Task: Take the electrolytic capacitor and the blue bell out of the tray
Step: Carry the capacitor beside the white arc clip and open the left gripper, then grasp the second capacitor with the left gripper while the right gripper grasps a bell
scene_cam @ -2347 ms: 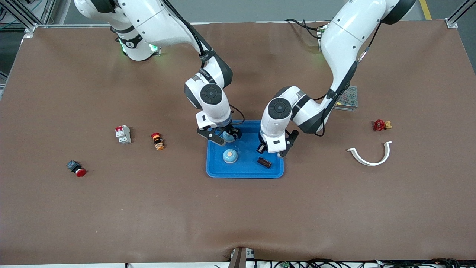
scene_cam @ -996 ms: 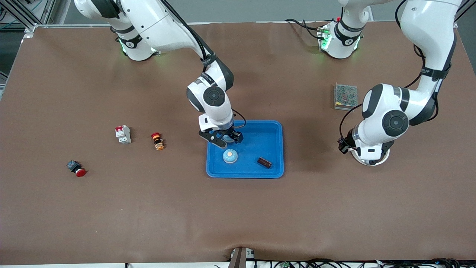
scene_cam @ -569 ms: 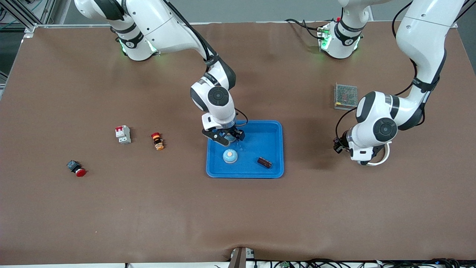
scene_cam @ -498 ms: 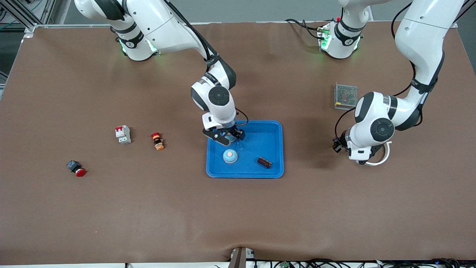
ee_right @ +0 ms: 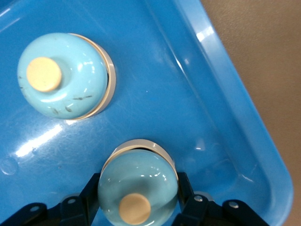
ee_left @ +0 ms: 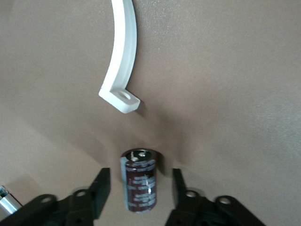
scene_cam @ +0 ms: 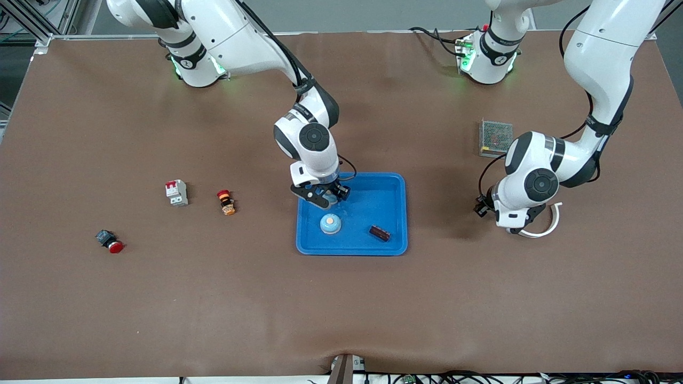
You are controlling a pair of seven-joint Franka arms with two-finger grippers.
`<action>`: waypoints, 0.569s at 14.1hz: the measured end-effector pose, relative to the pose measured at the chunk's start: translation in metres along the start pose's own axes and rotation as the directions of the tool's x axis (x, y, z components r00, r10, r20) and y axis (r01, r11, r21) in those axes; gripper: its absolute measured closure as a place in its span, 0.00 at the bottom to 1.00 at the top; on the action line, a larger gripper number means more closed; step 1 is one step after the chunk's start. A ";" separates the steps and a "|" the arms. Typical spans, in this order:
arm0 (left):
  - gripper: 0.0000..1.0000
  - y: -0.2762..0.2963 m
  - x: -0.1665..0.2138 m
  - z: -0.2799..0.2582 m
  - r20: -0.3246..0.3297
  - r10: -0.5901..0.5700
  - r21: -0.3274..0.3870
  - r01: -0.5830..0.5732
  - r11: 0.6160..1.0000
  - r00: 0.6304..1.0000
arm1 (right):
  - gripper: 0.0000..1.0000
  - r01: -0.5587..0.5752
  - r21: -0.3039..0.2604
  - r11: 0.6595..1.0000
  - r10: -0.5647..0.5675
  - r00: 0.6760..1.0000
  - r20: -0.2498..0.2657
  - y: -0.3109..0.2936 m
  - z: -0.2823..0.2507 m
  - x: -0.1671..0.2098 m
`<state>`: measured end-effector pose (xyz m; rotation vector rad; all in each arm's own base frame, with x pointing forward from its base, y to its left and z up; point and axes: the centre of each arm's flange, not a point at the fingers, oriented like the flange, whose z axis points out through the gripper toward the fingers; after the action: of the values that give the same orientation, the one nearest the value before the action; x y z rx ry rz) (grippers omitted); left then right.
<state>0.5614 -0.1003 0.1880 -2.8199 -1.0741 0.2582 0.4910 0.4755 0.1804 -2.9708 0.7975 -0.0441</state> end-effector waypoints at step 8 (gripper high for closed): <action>0.00 0.085 -0.074 -0.078 -0.043 -0.069 -0.157 0.061 0.986 0.997 | 0.32 -0.003 0.005 1.000 0.003 1.000 -0.024 0.002 -0.001 0.013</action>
<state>0.5778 -0.2164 0.2592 -2.9023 -1.2240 0.1038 0.5013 0.4672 0.1810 -2.9699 0.8040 -0.0814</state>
